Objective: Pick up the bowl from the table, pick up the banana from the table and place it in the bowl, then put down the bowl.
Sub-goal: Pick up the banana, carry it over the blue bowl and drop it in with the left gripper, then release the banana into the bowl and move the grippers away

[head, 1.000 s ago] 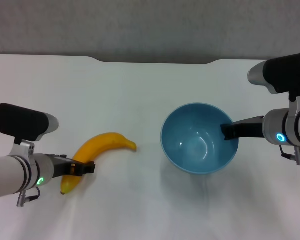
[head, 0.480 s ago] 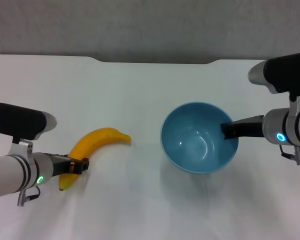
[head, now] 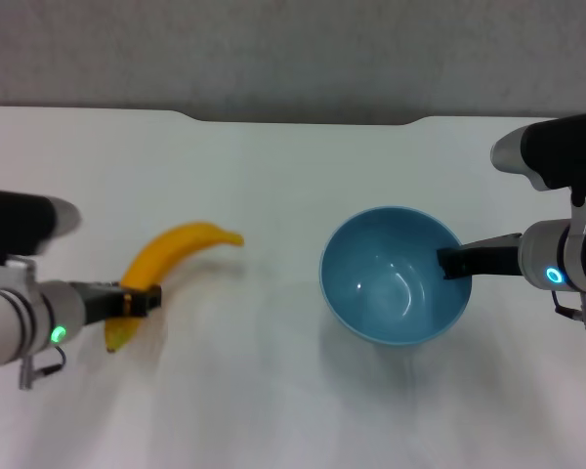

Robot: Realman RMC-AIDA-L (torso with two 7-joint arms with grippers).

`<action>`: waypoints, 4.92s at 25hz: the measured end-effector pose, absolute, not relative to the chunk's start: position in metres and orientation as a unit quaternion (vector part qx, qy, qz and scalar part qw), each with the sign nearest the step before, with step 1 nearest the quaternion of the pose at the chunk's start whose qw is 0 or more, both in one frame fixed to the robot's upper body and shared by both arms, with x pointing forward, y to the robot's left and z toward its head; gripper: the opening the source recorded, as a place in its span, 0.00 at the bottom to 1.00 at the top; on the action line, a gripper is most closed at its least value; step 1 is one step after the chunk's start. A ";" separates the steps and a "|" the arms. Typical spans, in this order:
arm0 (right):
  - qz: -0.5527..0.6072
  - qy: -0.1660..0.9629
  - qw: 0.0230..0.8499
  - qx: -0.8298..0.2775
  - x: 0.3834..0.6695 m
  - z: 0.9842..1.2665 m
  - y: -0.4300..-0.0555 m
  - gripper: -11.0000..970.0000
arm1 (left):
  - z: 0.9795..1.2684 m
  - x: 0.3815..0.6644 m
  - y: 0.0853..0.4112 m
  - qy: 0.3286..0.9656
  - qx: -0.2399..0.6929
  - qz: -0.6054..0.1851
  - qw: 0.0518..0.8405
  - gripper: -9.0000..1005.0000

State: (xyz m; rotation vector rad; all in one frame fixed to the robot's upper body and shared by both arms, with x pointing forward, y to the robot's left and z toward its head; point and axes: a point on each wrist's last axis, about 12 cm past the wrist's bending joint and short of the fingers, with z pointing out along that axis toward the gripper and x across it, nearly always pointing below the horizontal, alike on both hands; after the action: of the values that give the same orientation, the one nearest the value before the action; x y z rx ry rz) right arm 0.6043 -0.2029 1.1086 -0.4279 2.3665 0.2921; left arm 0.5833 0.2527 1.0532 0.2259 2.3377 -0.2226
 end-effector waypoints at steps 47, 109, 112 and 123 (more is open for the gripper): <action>0.180 0.878 0.385 -0.220 0.602 1.120 -0.143 0.04 | 1.093 0.564 0.186 0.822 0.105 -0.402 0.390 0.54; 0.161 0.934 0.264 -0.178 0.641 1.095 -0.169 0.04 | 1.096 0.565 0.309 0.832 0.004 -0.251 0.494 0.89; 0.155 0.936 0.258 -0.182 0.648 1.098 -0.163 0.04 | 1.096 0.564 0.312 0.832 0.000 -0.249 0.495 0.89; 0.161 0.933 0.254 -0.197 0.660 1.105 -0.151 0.04 | 1.095 0.566 0.309 0.832 0.005 -0.246 0.497 0.89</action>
State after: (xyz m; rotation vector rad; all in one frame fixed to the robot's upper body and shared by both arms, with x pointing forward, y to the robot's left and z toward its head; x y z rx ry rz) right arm 0.6603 -0.1510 1.1049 -0.5359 2.5358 0.4387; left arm 0.5658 0.3095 1.0953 0.0126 2.0151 -0.5958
